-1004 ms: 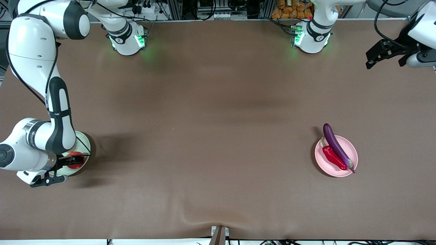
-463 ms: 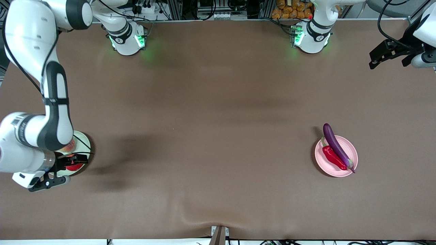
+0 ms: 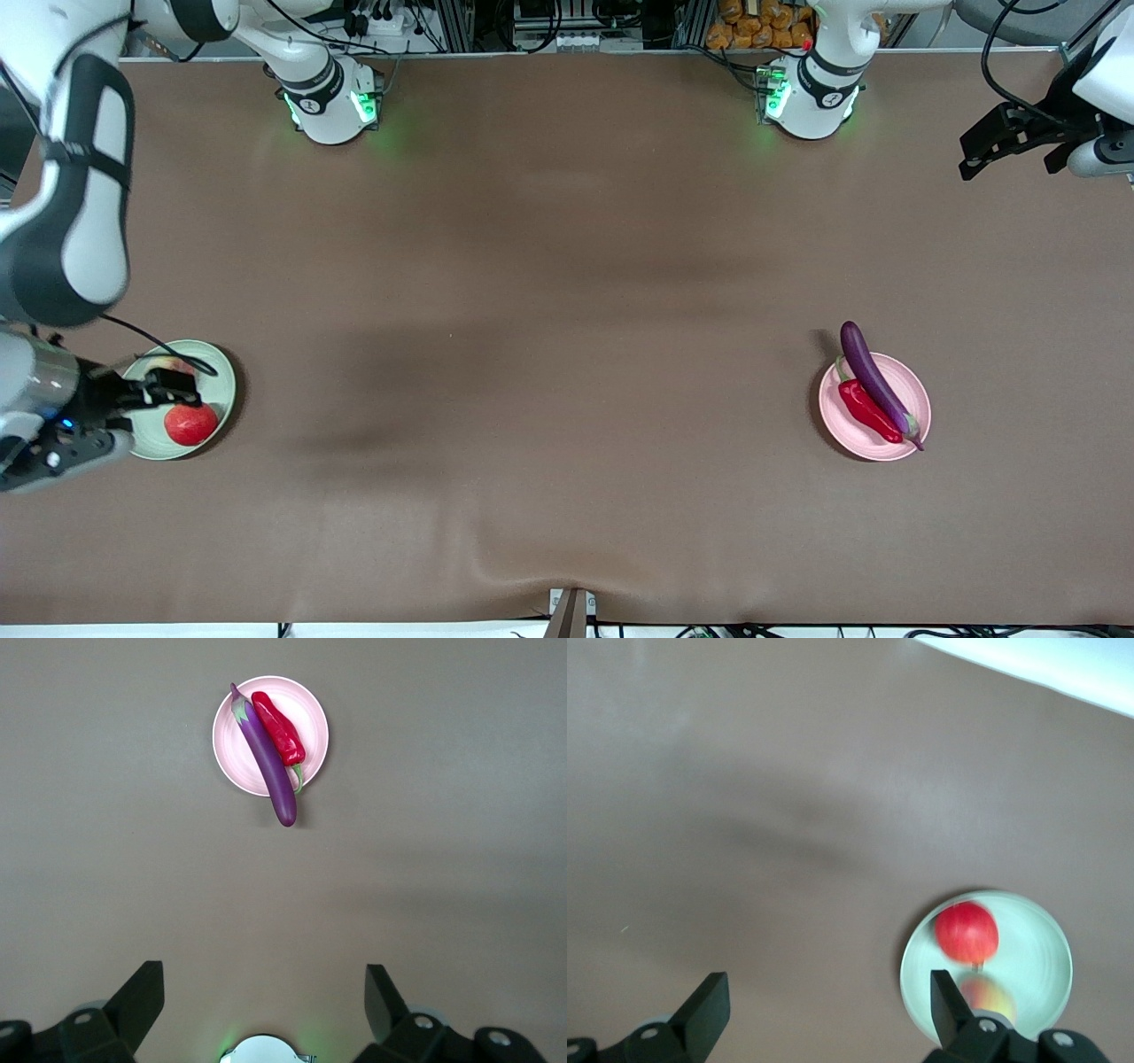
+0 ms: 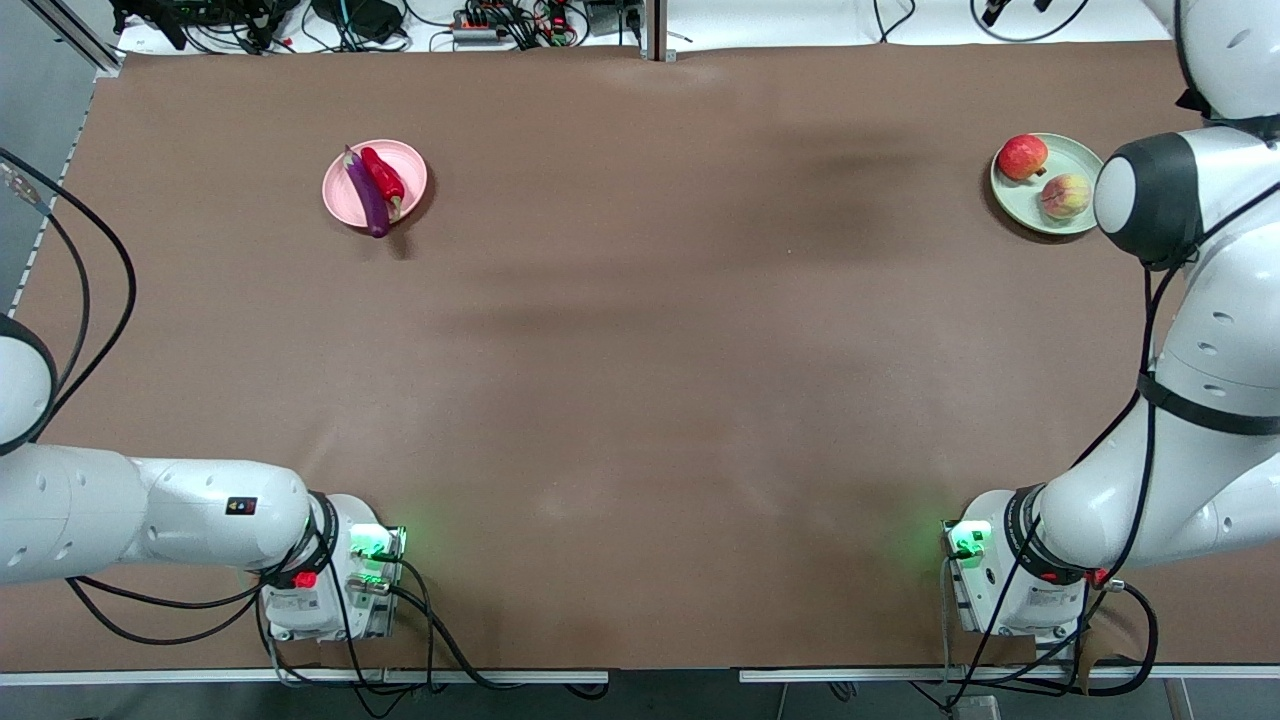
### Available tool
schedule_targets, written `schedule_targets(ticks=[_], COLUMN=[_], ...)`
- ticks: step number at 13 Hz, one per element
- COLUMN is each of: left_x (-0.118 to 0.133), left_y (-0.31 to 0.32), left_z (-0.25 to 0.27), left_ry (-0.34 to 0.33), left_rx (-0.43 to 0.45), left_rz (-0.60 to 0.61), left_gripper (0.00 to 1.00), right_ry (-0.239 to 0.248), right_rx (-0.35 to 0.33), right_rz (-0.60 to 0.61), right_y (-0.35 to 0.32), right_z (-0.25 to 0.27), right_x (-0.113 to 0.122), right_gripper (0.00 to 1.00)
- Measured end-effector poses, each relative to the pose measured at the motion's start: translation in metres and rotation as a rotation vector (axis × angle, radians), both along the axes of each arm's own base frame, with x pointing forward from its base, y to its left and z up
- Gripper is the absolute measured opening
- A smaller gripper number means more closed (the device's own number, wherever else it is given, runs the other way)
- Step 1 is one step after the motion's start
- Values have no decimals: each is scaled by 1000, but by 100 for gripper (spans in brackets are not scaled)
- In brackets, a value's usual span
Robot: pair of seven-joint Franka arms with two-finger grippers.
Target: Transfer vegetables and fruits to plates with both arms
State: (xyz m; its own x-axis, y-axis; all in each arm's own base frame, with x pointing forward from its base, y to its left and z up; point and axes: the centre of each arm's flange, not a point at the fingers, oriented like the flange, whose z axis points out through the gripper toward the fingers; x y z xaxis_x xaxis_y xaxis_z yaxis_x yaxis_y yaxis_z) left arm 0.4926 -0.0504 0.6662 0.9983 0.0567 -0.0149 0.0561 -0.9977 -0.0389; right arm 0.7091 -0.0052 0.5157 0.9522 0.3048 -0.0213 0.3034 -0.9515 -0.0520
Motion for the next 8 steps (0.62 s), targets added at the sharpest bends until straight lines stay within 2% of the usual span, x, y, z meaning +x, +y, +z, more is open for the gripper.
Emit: schedule_targets(ticks=[1, 4, 6, 8], left_x=[0, -1, -1, -2], left_y=[0, -1, -1, -1], left_z=[0, 0, 0, 0], left_ry=[1, 3, 4, 5], left_rx=[0, 0, 1, 1], left_rz=[-1, -5, -7, -8], left_gripper=[100, 100, 100, 100], right_ry=[29, 73, 38, 8], right_rx=[5, 44, 16, 3], right_rz=[-59, -289, -376, -388], right_y=[-2, -6, -4, 6], right_z=[19, 78, 117, 147], right_x=[-13, -50, -71, -91], right_gripper=[100, 100, 100, 100])
